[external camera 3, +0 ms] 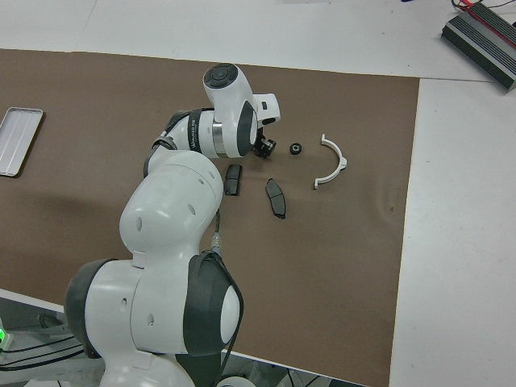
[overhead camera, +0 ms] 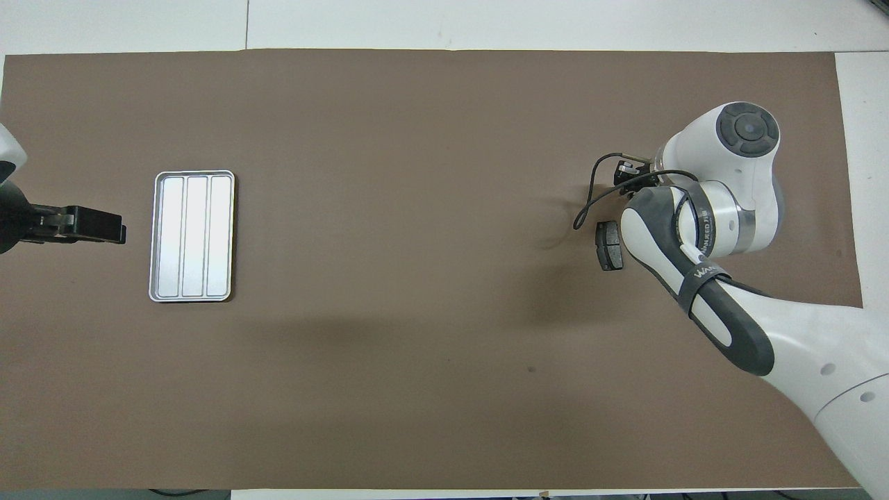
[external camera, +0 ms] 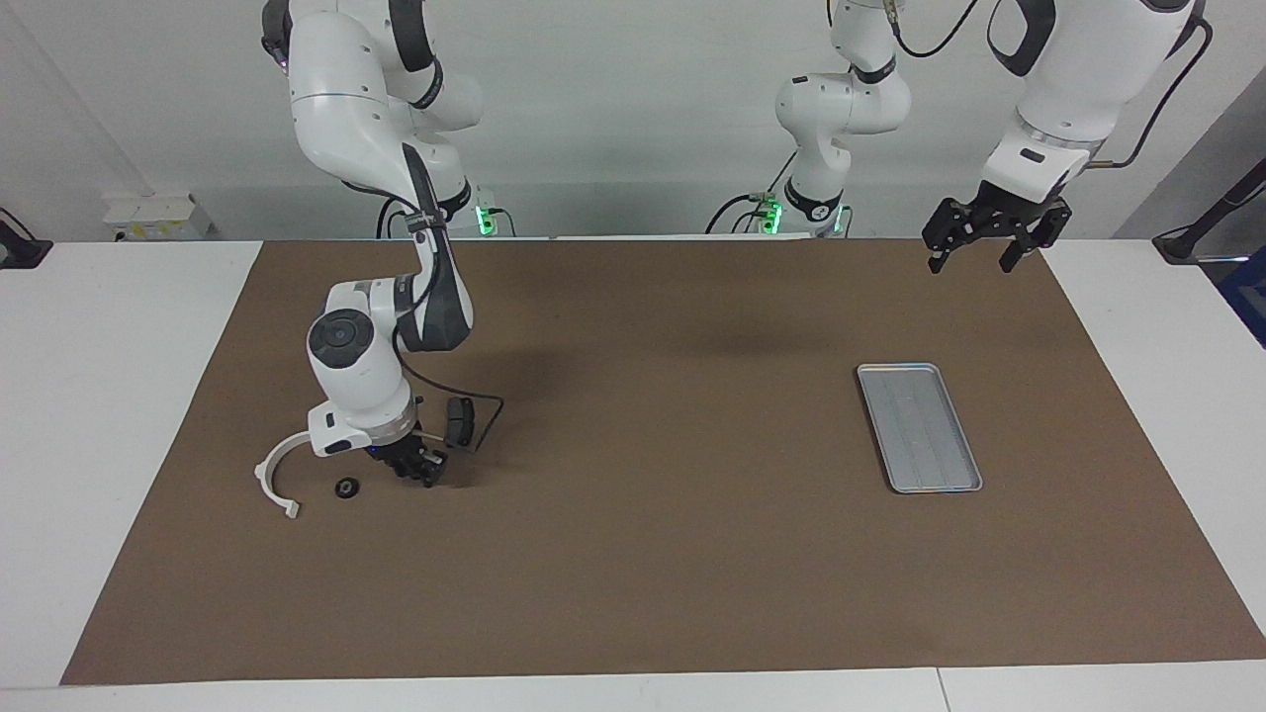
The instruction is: Pick bearing gear from pile to tray
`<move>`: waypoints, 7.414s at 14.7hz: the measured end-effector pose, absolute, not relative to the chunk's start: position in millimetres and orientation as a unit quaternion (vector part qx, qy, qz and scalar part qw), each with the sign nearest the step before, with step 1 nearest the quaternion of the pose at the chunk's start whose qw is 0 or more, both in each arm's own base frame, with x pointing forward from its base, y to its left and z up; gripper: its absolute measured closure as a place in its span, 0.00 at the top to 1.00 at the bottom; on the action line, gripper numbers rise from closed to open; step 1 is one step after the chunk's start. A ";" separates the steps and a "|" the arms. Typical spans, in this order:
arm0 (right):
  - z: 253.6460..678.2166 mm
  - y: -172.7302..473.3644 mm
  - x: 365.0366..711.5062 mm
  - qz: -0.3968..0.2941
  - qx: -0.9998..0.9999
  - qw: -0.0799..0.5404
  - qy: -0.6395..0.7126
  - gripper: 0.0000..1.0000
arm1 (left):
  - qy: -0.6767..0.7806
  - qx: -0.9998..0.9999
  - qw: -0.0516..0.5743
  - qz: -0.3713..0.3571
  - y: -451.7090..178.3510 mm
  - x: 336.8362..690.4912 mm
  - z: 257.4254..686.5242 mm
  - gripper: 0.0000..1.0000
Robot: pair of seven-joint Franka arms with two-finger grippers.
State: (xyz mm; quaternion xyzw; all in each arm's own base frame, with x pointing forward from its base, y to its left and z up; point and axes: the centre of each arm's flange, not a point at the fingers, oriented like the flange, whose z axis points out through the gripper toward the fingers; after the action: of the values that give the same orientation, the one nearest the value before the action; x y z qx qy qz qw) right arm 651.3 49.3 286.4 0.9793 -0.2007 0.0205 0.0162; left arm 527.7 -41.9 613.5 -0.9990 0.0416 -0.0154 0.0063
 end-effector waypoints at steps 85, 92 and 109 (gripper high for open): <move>283.3 422.2 499.1 0.055 0.946 0.037 -0.318 1.00 | 0.043 -0.999 0.006 -0.015 -43.0 527.6 613.4 1.00; 338.1 398.3 530.7 0.059 0.945 0.066 -0.315 1.00 | 0.039 -0.999 0.006 -0.016 -39.4 528.0 613.5 1.00; 474.1 131.1 613.9 0.013 0.997 0.059 -0.050 1.00 | 0.041 -0.999 0.000 -0.020 -214.0 531.7 433.7 1.00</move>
State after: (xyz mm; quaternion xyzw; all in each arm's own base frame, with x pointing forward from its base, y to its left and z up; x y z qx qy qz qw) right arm 613.9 131.1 474.1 0.9970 -0.0496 0.0130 0.0587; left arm 531.7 -214.0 433.7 -0.9990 0.0406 -0.0200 -0.0004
